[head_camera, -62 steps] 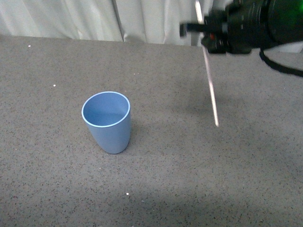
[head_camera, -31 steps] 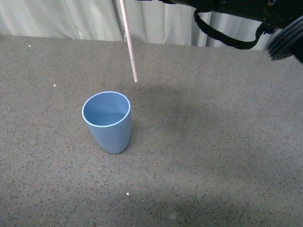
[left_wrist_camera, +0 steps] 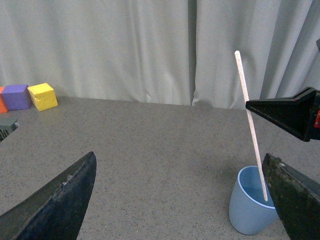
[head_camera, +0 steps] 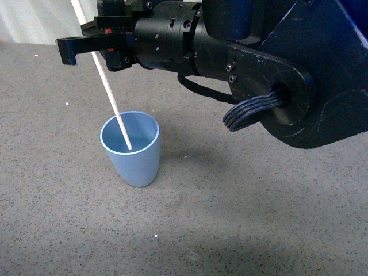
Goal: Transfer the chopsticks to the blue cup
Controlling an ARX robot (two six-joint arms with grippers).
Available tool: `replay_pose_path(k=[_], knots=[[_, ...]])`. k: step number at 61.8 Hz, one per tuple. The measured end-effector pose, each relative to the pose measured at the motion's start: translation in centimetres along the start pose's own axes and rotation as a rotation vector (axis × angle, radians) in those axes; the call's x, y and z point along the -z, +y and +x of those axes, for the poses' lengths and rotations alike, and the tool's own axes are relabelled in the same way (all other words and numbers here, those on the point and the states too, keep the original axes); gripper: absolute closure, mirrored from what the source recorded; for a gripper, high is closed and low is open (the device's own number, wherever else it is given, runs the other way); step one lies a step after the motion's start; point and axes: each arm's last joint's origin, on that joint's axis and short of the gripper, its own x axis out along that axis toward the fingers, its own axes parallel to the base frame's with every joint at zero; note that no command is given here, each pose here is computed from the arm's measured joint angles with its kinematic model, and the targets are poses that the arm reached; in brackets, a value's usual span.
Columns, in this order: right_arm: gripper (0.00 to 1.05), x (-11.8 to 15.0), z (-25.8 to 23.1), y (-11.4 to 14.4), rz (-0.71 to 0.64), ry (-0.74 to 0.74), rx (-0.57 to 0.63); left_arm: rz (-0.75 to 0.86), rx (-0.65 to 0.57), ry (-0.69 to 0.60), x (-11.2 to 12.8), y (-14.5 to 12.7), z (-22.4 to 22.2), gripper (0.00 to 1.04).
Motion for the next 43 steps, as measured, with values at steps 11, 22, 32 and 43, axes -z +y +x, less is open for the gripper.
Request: replay_pose_path(k=[11, 22, 32, 43], knots=[[1.03, 0.6, 0.0, -0.1, -0.015, 0.017, 0.007, 0.000, 0.000, 0.000, 0.0, 0.0, 0.0, 0.07], [0.77, 1.1, -0.4, -0.3, -0.016, 0.033, 0.012, 0.000, 0.000, 0.000, 0.0, 0.0, 0.0, 0.07], [0.50, 1.7, -1.0, -0.3, -0.014, 0.049, 0.019, 0.000, 0.000, 0.000, 0.0, 0.0, 0.0, 0.07], [0.14, 1.2, -2.4, 0.1, -0.032, 0.014, 0.043, 0.000, 0.000, 0.000, 0.0, 0.0, 0.0, 0.07]])
